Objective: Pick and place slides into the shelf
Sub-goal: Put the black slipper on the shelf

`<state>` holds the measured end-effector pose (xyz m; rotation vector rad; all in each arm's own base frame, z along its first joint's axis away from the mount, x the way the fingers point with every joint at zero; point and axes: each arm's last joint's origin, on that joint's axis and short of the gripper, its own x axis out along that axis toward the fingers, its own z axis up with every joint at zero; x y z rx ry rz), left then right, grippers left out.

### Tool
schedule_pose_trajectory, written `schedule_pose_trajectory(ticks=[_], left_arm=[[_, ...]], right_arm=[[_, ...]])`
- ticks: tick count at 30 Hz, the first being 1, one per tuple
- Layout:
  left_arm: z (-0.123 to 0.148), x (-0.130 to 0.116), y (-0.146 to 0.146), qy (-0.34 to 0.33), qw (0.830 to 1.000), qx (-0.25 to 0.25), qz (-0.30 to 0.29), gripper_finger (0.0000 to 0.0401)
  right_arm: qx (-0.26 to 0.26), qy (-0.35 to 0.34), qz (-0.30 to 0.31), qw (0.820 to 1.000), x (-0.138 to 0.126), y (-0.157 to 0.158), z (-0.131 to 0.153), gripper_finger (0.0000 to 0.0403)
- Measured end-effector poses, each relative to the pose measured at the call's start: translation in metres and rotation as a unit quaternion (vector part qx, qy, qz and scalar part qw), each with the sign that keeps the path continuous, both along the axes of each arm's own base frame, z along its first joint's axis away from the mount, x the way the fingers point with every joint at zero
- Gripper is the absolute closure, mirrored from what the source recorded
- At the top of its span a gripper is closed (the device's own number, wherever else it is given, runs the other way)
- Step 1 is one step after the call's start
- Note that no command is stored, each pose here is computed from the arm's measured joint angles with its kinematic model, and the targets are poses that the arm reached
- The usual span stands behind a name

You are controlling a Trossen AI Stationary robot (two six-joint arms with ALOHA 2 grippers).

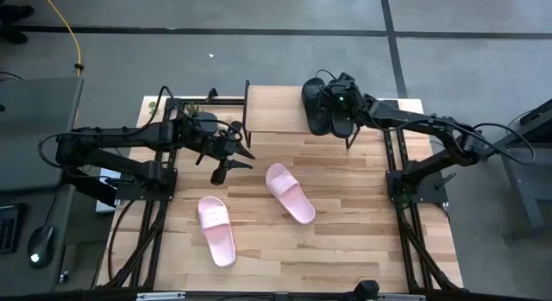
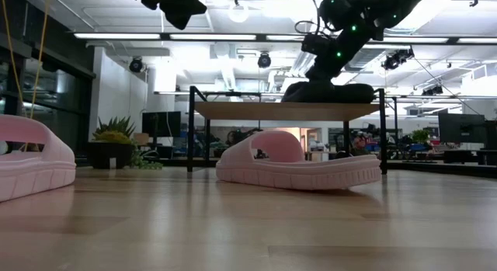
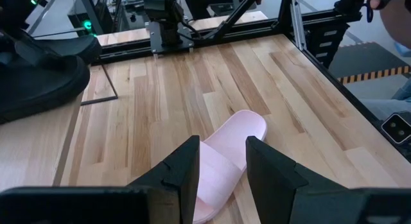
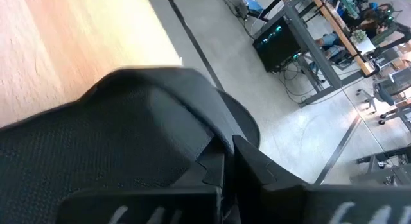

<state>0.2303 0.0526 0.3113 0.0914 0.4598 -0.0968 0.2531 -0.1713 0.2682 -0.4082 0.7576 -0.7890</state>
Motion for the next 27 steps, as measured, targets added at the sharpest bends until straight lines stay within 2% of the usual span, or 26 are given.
schedule_pose_trajectory(ticks=[4,16,27], left_arm=[[0.0,0.0,0.0,0.0,1.0,-0.001,-0.001,0.029],[0.0,0.0,0.0,0.0,1.0,0.0,-0.001,0.029],[0.0,0.0,0.0,0.0,1.0,0.001,-0.001,0.029]], right_arm=[[0.002,0.011,-0.002,1.0,0.0025,-0.0018,-0.0056,0.0392],[-0.002,0.017,-0.011,1.0,0.0027,-0.0025,-0.0067,0.0309],[-0.01,0.001,-0.013,1.0,-0.0016,0.0005,0.0025,0.0295]])
